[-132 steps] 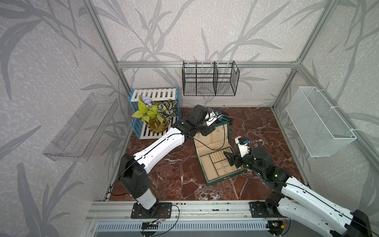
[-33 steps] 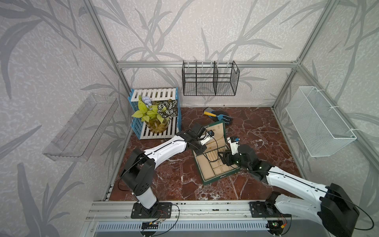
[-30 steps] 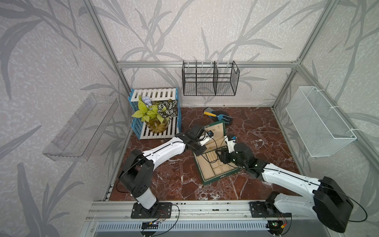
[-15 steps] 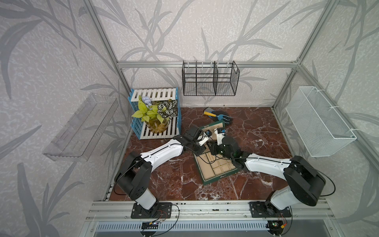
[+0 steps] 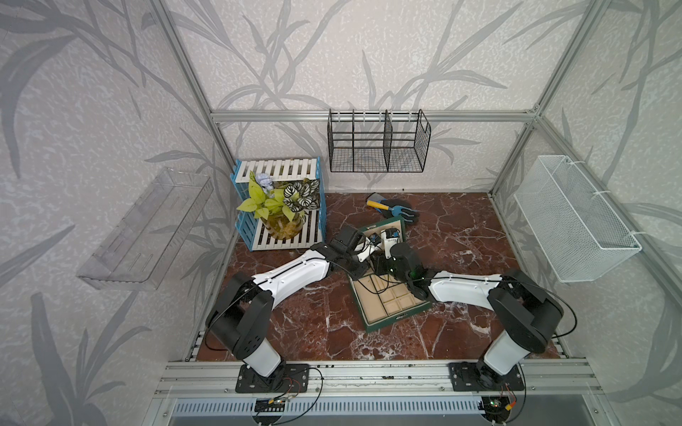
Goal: Put jewelry chain into jewelry box
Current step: Adjust the necklace in the storage slot.
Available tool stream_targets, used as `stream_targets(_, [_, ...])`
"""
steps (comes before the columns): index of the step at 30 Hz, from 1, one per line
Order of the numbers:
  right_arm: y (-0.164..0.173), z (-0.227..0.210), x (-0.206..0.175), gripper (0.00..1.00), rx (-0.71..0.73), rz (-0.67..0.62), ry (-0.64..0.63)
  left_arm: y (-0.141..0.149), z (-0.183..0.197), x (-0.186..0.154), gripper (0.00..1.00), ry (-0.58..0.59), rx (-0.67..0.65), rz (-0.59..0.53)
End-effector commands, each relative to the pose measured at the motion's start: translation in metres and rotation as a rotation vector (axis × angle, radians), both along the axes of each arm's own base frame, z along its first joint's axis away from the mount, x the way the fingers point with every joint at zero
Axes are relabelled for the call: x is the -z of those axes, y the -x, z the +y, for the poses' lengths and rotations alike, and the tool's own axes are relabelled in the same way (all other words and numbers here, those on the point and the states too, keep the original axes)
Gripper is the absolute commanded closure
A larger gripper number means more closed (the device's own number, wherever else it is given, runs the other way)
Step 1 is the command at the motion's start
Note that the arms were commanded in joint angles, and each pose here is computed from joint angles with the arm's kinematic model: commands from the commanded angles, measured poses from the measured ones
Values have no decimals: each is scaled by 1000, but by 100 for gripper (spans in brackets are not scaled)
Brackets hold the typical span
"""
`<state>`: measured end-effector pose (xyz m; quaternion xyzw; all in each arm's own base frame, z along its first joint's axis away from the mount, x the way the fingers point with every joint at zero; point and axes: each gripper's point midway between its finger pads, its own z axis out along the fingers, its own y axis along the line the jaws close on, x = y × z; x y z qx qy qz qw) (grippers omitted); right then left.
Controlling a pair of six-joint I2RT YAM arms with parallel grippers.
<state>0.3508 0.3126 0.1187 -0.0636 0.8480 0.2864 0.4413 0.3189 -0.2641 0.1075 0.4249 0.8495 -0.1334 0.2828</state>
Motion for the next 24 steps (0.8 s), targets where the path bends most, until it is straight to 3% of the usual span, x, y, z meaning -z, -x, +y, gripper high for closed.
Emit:
stream_targets(1, [-12,-3,-5,79,44,-31,18,6,-1,1,100,24,7,24])
stream_targets(11, [-22,-2,12,81,46,-25,74,10,-7,1,100,53,36,44])
stream_targets(20, [-27,3,12,100,-28,-32,52,8,-5,1,100,44,24,34])
stream_targets(24, [-19,8,2,100,-94,-55,38,2,0,1,100,26,-11,15])
